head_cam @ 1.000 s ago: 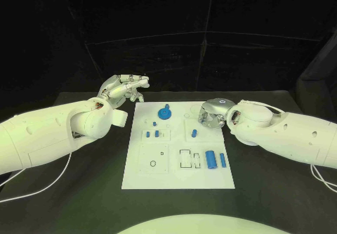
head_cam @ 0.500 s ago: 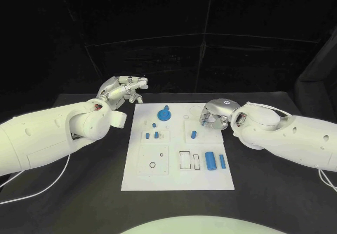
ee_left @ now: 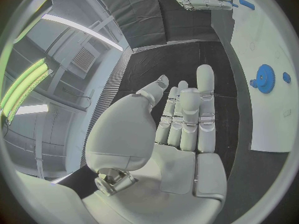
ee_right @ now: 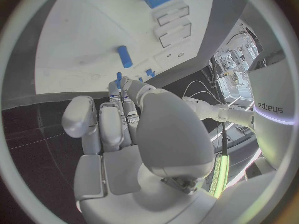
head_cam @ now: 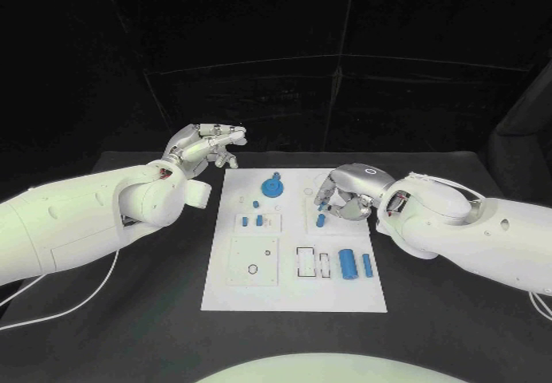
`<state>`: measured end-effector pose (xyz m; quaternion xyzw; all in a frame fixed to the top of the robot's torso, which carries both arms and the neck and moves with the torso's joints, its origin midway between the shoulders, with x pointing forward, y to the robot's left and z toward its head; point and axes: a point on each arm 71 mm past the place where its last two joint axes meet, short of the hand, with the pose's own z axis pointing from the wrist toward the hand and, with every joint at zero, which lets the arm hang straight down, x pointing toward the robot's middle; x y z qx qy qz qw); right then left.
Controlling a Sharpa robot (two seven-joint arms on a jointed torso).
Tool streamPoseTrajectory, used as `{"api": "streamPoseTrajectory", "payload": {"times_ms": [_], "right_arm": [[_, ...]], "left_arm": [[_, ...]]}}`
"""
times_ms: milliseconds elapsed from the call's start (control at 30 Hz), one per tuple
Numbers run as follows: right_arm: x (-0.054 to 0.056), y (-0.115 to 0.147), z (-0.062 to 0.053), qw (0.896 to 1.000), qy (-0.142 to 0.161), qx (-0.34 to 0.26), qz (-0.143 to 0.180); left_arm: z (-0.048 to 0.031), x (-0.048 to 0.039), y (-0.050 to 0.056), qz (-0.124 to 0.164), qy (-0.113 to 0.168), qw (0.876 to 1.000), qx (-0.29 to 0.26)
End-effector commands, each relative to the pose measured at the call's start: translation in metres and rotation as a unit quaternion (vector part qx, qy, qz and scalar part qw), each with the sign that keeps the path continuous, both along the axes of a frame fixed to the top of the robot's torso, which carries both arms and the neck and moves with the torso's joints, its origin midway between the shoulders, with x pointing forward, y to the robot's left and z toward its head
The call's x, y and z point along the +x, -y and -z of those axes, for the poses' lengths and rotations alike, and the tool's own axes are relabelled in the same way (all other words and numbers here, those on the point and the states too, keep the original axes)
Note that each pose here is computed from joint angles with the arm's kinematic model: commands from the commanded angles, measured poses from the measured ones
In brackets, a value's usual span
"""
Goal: Assemble the parts on the task board
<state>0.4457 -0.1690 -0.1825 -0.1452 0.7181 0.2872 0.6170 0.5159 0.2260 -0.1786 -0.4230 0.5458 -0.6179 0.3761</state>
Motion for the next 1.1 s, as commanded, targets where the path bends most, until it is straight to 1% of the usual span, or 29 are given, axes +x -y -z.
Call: {"api": "streamPoseTrajectory", "payload": {"times_ms": [33, 167, 300, 467, 600, 667, 833, 900, 1033, 1100], "right_arm": [[-0.007, -0.014, -0.008, 0.999, 0.015, 0.036, -0.02], [-0.013, -0.028, -0.011, 0.998, 0.017, 0.046, -0.039], [-0.014, -0.039, -0.011, 0.997, 0.012, 0.047, -0.053], [-0.012, -0.055, -0.007, 0.997, 0.003, 0.04, -0.068], [-0.01, -0.067, -0.002, 0.996, -0.003, 0.036, -0.077], [-0.01, -0.072, 0.003, 0.996, -0.006, 0.033, -0.079], [-0.013, -0.084, 0.022, 0.996, -0.019, 0.024, -0.086], [-0.014, -0.086, 0.026, 0.996, -0.022, 0.021, -0.087], [-0.018, -0.095, 0.039, 0.995, -0.031, 0.014, -0.095], [-0.02, -0.098, 0.043, 0.994, -0.034, 0.013, -0.099]], "left_arm": [[-0.0013, 0.0004, 0.002, 0.003, 0.002, 1.0, -0.004], [-0.0013, 0.0003, 0.003, 0.003, 0.002, 1.0, -0.004], [-0.0013, 0.0003, 0.003, 0.003, 0.002, 1.0, -0.004], [-0.0014, 0.0005, 0.005, 0.004, 0.002, 1.0, -0.004], [-0.0017, 0.0005, 0.006, 0.005, 0.003, 1.0, -0.004], [-0.0017, 0.0006, 0.007, 0.005, 0.003, 1.0, -0.005], [-0.0019, 0.0008, 0.01, 0.009, 0.003, 1.0, -0.006], [-0.0018, 0.0009, 0.011, 0.009, 0.003, 1.0, -0.006], [-0.0018, 0.0012, 0.013, 0.011, 0.003, 1.0, -0.006], [-0.0018, 0.0014, 0.014, 0.012, 0.003, 1.0, -0.006]]}}
